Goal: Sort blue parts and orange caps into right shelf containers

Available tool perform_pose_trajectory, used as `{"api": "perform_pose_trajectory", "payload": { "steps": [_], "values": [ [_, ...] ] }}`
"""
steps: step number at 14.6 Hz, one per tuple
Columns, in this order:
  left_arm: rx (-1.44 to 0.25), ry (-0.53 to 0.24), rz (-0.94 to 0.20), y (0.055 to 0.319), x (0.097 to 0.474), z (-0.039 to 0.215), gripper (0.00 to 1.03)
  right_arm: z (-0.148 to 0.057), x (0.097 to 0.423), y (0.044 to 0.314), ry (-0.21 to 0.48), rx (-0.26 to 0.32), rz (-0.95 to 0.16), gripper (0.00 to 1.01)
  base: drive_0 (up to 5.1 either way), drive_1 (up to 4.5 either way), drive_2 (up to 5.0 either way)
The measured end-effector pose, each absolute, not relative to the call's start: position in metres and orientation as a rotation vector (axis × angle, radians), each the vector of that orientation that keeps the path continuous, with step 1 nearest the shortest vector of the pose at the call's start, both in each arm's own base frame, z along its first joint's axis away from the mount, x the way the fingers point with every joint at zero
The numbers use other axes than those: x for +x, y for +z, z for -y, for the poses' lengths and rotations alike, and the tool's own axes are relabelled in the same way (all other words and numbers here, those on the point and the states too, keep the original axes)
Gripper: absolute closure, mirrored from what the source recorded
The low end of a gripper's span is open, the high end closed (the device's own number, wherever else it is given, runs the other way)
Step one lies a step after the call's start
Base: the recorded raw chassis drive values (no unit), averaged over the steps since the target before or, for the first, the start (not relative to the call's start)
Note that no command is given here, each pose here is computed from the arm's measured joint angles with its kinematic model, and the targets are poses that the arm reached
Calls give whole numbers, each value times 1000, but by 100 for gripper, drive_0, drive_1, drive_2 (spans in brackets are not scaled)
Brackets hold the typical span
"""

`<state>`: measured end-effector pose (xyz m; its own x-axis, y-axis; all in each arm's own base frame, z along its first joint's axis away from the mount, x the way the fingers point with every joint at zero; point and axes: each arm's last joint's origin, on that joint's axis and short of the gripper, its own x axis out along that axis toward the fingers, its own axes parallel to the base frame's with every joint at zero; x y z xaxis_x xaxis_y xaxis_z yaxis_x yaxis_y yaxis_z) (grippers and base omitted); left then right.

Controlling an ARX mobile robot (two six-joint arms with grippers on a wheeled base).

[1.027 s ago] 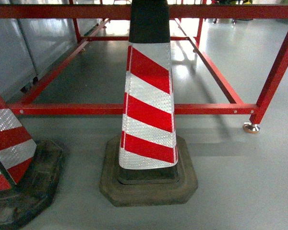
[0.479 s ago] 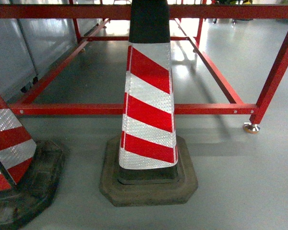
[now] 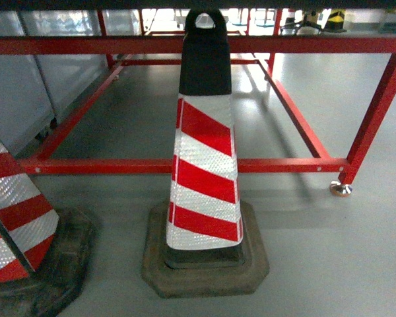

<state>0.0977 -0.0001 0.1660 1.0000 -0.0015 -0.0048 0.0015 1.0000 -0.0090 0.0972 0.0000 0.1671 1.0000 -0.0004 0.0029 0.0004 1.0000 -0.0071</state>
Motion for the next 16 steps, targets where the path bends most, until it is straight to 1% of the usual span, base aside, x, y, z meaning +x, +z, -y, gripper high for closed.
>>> {"api": "perform_pose_trajectory", "payload": {
  "steps": [16],
  "values": [
    [0, 0, -4, 166, 98, 0, 5, 0, 97, 167, 0, 1, 2, 3, 0, 0, 0]
  ]
}}
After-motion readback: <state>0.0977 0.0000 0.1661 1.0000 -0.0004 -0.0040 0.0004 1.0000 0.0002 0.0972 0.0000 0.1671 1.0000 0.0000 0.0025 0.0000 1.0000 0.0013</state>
